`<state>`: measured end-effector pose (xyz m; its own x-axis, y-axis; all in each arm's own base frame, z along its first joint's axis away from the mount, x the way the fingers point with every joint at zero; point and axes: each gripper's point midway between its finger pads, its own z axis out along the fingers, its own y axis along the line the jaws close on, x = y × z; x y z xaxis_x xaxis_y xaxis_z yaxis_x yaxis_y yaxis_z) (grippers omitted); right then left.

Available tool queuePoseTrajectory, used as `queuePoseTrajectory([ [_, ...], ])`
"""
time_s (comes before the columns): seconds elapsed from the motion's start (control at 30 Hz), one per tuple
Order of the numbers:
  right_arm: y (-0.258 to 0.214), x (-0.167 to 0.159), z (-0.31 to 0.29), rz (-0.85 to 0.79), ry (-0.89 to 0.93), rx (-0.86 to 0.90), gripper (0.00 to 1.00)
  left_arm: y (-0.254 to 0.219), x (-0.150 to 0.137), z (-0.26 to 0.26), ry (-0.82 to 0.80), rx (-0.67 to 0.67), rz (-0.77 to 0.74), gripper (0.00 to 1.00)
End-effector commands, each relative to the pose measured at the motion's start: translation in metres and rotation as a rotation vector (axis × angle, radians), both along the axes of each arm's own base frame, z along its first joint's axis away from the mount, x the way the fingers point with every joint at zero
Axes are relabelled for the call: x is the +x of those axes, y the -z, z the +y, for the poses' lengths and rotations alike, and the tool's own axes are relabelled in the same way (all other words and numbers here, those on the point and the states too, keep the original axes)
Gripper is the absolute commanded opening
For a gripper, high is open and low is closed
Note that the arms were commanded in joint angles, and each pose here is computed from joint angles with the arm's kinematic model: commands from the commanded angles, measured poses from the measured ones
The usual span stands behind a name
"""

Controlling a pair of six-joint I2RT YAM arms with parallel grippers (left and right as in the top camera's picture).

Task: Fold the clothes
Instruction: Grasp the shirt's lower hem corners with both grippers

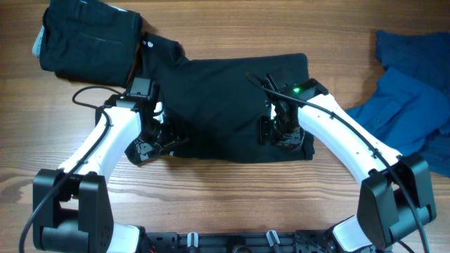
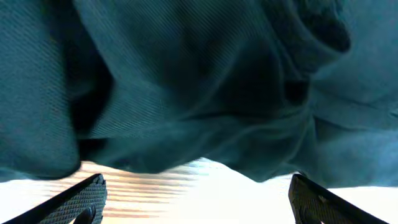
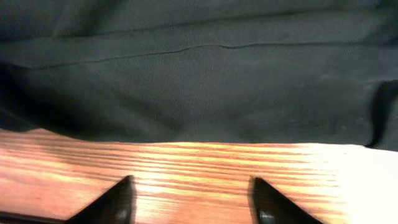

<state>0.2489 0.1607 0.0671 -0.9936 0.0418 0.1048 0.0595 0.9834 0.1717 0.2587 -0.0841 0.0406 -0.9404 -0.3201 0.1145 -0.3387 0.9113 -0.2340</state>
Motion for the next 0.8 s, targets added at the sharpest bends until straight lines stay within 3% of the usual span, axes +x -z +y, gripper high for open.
queuePoseTrajectory([
  [0.0,0.015,-0.006,0.002,0.002,-0.006,0.021,0.41,0.004,0.005,0.011,0.004,0.075,-0.013,0.93],
  [0.1,0.031,-0.008,-0.001,0.001,0.023,0.022,0.33,0.004,0.005,0.013,0.004,0.087,-0.014,0.94],
  [0.27,0.052,-0.006,0.002,-0.028,0.037,0.08,0.32,0.007,0.005,0.023,0.0,0.145,-0.016,0.94],
  [0.4,0.054,0.0,0.0,-0.05,0.044,0.085,0.25,0.007,0.007,0.023,-0.009,0.144,-0.023,0.93],
  [0.53,0.055,0.006,-0.01,-0.07,0.062,0.049,0.1,0.008,0.013,0.022,-0.029,0.14,-0.039,0.85],
  [0.67,0.055,0.011,-0.018,-0.073,0.09,0.049,0.06,0.016,0.02,0.021,-0.028,0.139,-0.049,0.84],
  [0.73,0.055,0.013,-0.021,-0.074,0.1,0.049,0.05,0.02,0.023,0.02,-0.028,0.138,-0.051,0.72],
  [0.77,0.055,0.014,-0.022,-0.074,0.104,0.049,0.04,0.022,0.025,0.02,-0.028,0.138,-0.053,0.57],
])
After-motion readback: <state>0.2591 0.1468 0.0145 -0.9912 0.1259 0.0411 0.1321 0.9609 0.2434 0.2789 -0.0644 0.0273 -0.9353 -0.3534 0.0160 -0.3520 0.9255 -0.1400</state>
